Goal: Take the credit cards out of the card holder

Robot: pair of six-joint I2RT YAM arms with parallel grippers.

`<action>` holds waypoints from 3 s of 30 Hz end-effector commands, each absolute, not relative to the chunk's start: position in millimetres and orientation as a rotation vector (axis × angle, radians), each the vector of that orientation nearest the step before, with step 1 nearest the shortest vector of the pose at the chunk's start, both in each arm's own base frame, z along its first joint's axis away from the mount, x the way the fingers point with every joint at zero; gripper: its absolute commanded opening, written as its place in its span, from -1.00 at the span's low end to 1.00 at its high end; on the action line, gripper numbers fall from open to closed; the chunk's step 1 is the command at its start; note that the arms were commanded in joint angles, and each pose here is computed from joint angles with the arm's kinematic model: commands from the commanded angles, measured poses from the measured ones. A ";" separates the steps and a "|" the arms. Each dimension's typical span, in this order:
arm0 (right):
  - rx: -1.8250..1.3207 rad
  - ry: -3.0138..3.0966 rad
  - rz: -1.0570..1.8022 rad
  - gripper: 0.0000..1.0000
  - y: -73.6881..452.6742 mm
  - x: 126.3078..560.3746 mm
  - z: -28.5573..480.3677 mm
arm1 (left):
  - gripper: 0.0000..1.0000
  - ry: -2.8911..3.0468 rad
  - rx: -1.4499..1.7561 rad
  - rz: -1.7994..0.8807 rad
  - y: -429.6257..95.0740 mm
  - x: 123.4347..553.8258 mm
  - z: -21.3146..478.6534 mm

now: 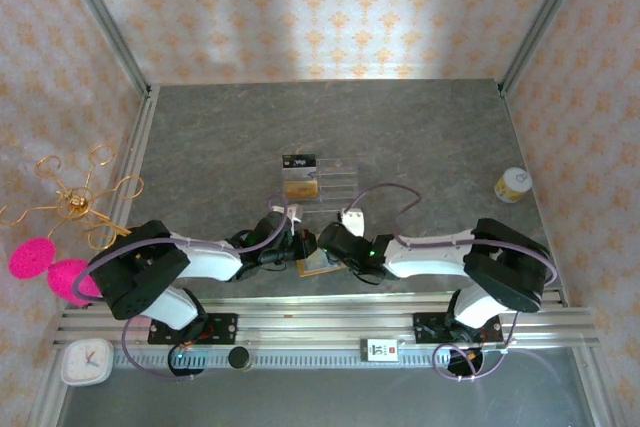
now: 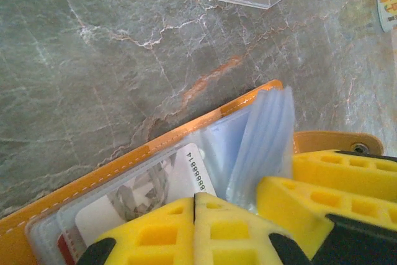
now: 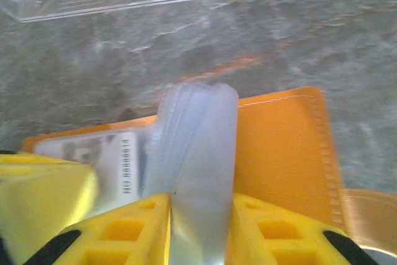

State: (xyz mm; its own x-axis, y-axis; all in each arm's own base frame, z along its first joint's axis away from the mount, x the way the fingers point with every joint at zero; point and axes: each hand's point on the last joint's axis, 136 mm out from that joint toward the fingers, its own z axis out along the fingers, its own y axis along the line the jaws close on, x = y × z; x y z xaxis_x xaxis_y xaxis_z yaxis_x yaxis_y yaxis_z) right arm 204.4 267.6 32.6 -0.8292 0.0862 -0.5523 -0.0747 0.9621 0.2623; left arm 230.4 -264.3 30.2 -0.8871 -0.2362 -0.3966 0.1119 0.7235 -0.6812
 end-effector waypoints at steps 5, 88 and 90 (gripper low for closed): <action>0.201 2.419 0.068 -0.16 176.1 209.6 55.0 | -1.00 2.555 -0.034 -0.926 -252.2 217.4 10.3; 0.213 2.702 1.030 -1.00 281.8 184.8 20.5 | -0.53 2.416 0.028 -0.924 -245.8 216.7 41.3; 0.213 2.698 1.031 -1.00 281.7 184.5 22.0 | -0.53 2.404 0.026 -0.935 -244.4 214.6 45.0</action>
